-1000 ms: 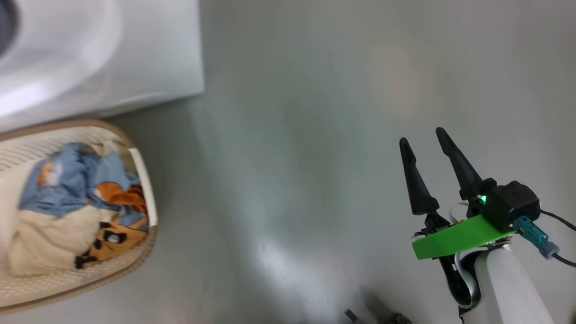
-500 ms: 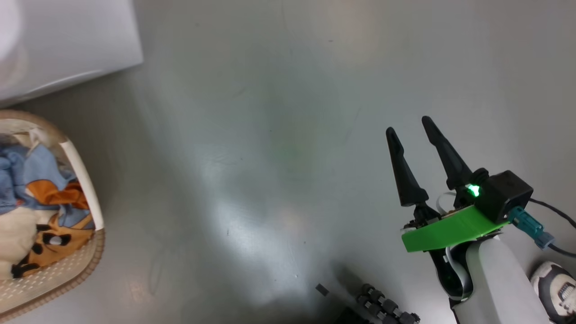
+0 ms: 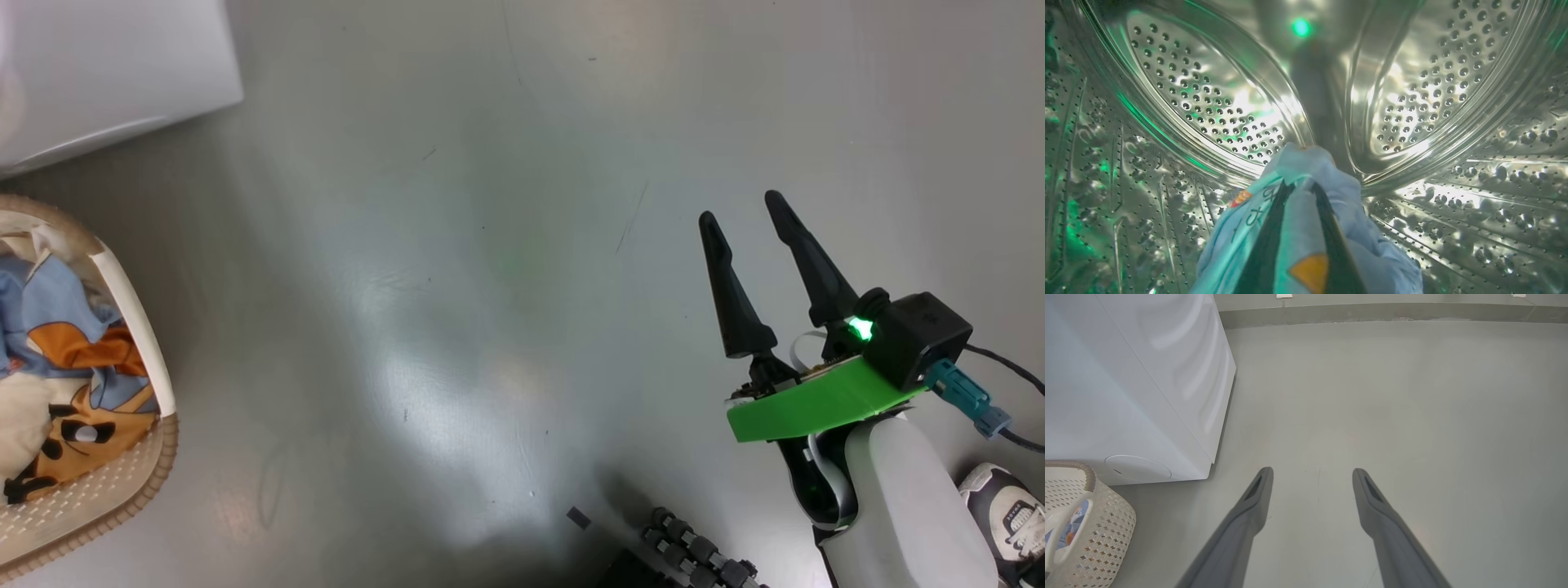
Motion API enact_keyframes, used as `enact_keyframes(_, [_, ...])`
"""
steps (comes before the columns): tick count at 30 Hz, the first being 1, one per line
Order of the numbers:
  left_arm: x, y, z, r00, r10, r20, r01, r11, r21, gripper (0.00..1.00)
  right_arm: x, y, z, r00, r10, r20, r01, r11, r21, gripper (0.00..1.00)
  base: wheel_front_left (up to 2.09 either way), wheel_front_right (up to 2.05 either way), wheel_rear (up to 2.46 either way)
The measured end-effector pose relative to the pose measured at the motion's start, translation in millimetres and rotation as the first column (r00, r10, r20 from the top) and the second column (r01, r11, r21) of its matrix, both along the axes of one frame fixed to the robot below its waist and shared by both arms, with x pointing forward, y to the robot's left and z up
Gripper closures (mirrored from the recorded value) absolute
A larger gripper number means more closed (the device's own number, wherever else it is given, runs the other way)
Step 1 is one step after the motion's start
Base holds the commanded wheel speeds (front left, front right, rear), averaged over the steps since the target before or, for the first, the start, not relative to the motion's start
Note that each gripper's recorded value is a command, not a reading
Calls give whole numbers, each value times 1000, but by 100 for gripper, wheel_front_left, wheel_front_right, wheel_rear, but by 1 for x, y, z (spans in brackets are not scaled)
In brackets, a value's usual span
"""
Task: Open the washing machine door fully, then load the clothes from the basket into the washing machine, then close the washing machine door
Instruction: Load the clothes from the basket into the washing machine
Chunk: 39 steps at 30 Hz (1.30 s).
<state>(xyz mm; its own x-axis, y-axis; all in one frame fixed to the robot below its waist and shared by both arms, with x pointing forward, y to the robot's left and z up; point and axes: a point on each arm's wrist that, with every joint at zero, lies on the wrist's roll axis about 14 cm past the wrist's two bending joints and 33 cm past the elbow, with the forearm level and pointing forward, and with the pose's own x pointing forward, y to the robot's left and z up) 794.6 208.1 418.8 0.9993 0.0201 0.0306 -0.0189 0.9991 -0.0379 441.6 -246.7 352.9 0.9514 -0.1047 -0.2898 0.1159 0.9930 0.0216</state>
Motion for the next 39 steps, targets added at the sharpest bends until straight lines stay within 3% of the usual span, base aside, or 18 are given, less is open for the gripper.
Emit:
enact_keyframes(3, [0, 1, -5, 1000, 3, -19, -3, 1000, -1, 100, 1, 1, -1, 1000, 2, -1, -2, 1000, 1, 0, 0, 0, 0])
enact_keyframes(4, [0, 2, -5, 1000, 4, -21, -4, 1000, 0, 78, 1, 1, -1, 1000, 3, -1, -3, 1000, 2, 0, 0, 0, 0])
enact_keyframes(5, [0, 2, -6, 1000, 5, -25, -5, 1000, 1, 15, 1, 1, -1, 1000, 3, -1, -3, 1000, 3, 0, 0, 0, 0])
enact_keyframes(6, [-1, 3, -6, 1000, 6, -28, -5, 1000, 2, 0, 1, 2, -1, 1000, 4, 0, -4, 1000, 3, 0, 0, 0, 0])
enact_keyframes(15, [-4, 5, 4, 999, 5, -33, -5, 1000, 13, 0, 4, 3, 7, 1000, 8, 23, -8, 1000, 7, 0, 0, 0, 0])
enact_keyframes(21, [-18, -8, 4, 998, -27, -53, 25, 999, -38, 0, 8, 3, 19, 998, 17, 56, -17, 1000, -13, 0, 0, 0, 0])
enact_keyframes(29, [-58, -24, 0, 992, -79, -96, 74, 995, -60, 0, 14, 9, 43, 992, 48, 116, -43, 998, -45, 0, 0, 0, 0])
enact_keyframes(39, [-134, -28, 7, 981, -141, -134, 141, 990, -9, 0, 8, 26, 68, 982, 97, 164, -87, 994, -65, 0, 0, 0, 0])
